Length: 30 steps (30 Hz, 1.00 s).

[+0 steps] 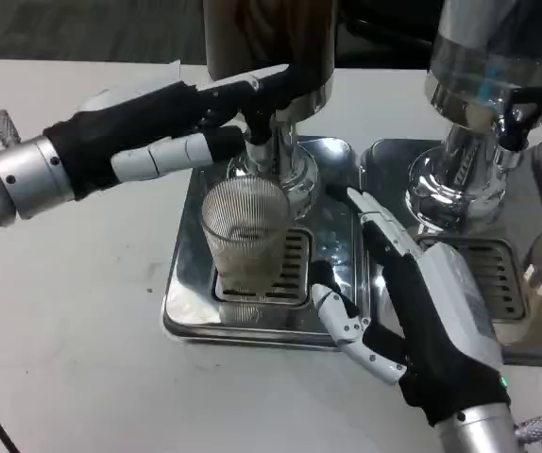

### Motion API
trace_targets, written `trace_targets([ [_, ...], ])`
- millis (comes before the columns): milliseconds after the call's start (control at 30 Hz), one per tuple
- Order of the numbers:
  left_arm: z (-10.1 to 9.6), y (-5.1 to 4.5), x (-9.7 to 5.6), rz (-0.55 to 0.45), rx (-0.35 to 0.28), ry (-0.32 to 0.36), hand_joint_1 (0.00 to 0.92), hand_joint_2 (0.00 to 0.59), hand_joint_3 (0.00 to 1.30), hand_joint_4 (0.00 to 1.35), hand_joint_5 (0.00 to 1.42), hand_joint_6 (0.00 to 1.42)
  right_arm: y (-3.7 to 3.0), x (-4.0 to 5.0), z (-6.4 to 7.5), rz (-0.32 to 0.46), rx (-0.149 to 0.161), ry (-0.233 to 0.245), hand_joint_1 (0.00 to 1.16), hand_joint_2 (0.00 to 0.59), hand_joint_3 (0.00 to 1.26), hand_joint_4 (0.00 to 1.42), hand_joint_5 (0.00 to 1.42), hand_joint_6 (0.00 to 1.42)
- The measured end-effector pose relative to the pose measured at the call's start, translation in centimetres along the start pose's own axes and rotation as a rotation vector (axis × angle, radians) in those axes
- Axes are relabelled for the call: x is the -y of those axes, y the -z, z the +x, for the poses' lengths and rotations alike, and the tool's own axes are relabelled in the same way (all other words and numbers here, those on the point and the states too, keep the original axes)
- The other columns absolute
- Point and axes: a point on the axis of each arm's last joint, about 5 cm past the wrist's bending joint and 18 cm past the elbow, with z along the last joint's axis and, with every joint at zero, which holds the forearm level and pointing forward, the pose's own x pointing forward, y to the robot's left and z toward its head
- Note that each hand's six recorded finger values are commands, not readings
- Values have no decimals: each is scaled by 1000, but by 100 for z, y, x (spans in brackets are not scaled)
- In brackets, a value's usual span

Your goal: Grasp the cup under the faucet to collect the drink, then remove the cup.

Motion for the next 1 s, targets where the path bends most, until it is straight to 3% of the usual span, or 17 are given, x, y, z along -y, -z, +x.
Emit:
trace_targets([
  [567, 27, -23, 42, 87, 1, 4, 0, 56, 67, 0, 44, 0, 8, 18, 11, 17, -4, 8, 428, 461, 136, 87, 86, 114],
  [733, 36, -29, 50, 106, 0, -1, 0, 53, 67, 0, 44, 0, 13, 27, 14, 55, -14, 1, 419, 454, 116, 87, 86, 127],
  [1000, 44, -36, 58, 132, -2, -3, 0, 50, 74, 0, 44, 0, 47, 48, 23, 136, -18, -27, 468, 351, 77, 77, 119, 173],
])
